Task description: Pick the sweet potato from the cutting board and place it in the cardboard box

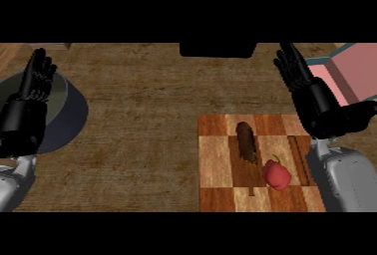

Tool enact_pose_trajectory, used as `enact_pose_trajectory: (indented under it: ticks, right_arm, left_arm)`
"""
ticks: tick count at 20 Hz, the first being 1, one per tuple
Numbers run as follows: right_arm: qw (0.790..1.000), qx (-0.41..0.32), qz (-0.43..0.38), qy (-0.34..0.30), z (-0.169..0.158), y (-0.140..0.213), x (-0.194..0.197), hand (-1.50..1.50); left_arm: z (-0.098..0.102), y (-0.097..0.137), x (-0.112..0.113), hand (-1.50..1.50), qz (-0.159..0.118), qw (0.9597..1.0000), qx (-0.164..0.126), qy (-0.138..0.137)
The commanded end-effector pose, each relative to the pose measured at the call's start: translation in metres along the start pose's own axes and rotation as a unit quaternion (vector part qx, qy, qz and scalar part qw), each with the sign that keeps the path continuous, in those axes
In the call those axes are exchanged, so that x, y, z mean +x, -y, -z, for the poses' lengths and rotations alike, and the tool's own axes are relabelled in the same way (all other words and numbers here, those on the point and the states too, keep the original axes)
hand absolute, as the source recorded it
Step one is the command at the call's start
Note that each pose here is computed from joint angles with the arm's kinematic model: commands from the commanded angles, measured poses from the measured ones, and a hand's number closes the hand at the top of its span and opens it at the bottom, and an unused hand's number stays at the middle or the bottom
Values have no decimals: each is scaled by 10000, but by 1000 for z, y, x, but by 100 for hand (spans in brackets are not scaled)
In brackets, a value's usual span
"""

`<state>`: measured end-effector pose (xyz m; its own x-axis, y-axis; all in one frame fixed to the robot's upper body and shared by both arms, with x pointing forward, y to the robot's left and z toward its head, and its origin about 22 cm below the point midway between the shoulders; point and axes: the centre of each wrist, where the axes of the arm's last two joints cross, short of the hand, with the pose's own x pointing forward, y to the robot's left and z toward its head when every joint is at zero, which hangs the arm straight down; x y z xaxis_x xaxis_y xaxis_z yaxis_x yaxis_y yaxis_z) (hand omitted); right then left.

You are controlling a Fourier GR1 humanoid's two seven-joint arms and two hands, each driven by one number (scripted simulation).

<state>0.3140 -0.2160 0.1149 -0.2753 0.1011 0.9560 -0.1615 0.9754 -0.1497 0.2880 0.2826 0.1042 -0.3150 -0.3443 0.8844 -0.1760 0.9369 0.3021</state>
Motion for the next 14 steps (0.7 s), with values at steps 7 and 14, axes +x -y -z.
enact_pose_trajectory:
  ticks: [7, 14]
  right_arm:
    - [8710, -99, -4886, -501, -16, 50, 1, 150]
    - [7953, -1877, -5762, 127, -49, 14, -6, -150]
  left_arm:
    - [-52, 6, -66, 0, -235, 9791, 348, -1990]
    - [-78, 17, -87, 0, -528, 9583, 571, -2751]
